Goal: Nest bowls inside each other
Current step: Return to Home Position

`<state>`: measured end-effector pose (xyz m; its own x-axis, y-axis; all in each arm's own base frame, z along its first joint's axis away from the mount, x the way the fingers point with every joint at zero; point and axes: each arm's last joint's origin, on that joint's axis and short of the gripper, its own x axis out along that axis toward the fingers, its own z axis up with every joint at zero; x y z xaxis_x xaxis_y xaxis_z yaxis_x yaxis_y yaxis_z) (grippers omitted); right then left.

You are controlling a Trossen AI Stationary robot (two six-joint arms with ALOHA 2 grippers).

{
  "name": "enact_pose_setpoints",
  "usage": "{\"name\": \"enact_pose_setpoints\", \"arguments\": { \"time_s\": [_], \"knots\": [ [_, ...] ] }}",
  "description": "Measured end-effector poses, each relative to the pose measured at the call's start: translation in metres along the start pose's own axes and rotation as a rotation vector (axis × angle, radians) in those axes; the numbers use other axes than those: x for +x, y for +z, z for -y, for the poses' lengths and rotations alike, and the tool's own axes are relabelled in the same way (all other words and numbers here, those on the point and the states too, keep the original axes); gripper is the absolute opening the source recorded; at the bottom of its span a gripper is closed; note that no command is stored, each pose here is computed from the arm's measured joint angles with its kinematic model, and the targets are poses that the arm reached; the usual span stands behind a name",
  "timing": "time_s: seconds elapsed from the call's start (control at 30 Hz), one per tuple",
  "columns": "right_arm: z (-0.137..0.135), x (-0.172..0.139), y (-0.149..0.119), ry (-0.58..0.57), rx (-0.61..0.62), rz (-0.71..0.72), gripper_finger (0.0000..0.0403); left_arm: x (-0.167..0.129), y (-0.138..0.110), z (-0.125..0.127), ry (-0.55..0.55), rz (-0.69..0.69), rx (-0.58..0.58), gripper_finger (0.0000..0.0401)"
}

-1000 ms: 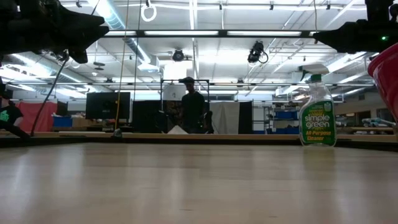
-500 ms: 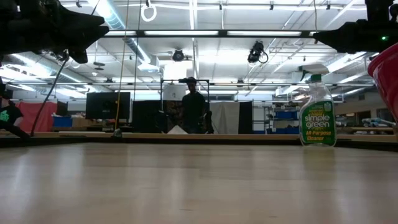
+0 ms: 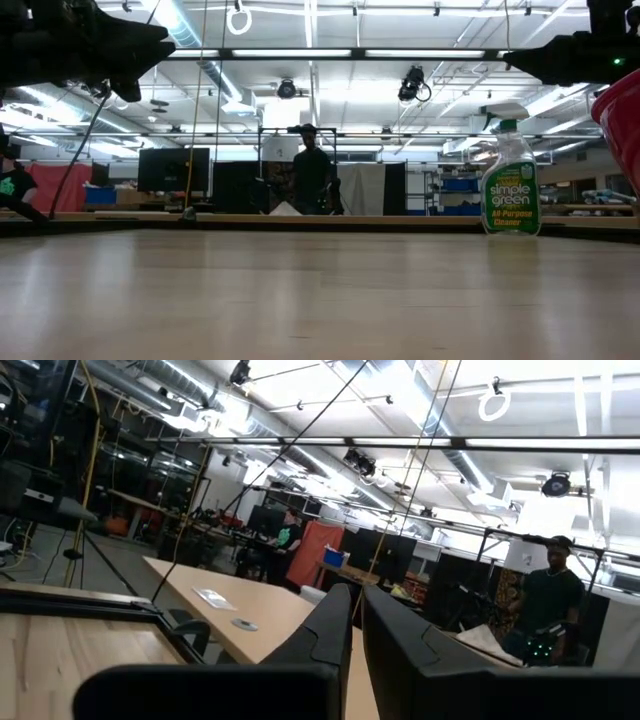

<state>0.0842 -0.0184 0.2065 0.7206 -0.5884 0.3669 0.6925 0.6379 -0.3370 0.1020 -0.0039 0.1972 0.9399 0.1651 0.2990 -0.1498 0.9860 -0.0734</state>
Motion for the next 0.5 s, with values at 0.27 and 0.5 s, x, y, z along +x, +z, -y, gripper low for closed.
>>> {"name": "enact_pose_setpoints", "arguments": {
  "time_s": [0.27, 0.5],
  "knots": [
    [0.0, 0.0, 0.0, 0.0, 0.0, 0.0, 0.0039, 0.0, 0.0, 0.0, 0.0, 0.0, 0.0, 0.0142],
    [0.0, 0.0, 0.0, 0.0, 0.0, 0.0, 0.0039, 0.0, 0.0, 0.0, 0.0, 0.0, 0.0, 0.0142]
  ]
}}
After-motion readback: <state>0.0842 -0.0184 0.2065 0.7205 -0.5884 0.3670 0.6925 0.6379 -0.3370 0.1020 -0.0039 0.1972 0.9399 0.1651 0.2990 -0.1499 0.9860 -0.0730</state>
